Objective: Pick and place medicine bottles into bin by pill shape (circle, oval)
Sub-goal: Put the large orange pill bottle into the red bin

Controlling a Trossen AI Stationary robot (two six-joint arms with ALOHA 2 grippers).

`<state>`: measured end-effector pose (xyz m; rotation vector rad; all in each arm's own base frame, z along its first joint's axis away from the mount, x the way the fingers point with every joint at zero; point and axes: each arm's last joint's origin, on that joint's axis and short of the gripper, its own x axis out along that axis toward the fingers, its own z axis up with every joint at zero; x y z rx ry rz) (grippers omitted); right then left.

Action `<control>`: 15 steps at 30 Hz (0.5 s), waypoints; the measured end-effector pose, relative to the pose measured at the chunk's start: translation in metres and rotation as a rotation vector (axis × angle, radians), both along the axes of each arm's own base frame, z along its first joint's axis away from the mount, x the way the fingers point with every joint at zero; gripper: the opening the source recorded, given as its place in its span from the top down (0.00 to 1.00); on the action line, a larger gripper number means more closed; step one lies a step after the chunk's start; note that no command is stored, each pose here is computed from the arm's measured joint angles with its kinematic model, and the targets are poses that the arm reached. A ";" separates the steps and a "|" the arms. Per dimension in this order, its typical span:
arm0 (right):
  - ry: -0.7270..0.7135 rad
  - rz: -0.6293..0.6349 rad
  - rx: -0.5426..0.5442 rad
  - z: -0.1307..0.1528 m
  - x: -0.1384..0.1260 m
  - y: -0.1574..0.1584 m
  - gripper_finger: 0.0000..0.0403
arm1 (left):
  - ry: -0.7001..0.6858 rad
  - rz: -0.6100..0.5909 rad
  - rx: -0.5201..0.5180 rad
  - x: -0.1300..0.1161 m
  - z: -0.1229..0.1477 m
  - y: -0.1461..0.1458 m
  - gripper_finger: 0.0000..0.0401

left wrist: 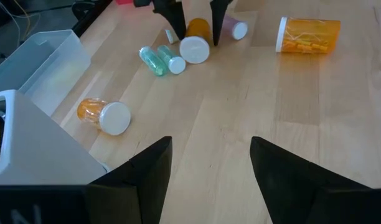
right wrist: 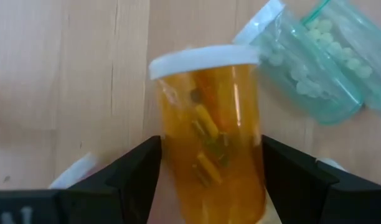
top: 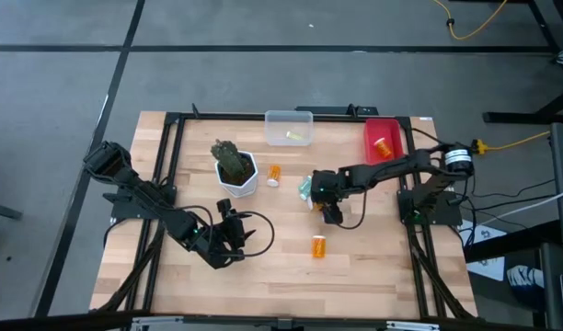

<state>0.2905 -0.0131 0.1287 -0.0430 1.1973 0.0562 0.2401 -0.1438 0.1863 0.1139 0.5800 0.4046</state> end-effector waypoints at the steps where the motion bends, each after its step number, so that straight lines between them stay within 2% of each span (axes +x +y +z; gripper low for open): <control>1: 0.001 0.000 0.000 -0.001 0.001 0.000 0.36 | 0.000 0.000 0.000 0.000 0.000 0.000 0.47; 9: -0.034 -0.070 0.022 0.002 0.002 0.000 0.36 | 0.001 -0.001 0.001 0.000 0.000 0.000 0.47; 15: -0.039 -0.076 0.026 0.003 0.002 0.000 0.36 | 0.001 0.000 0.000 0.000 0.000 0.000 0.47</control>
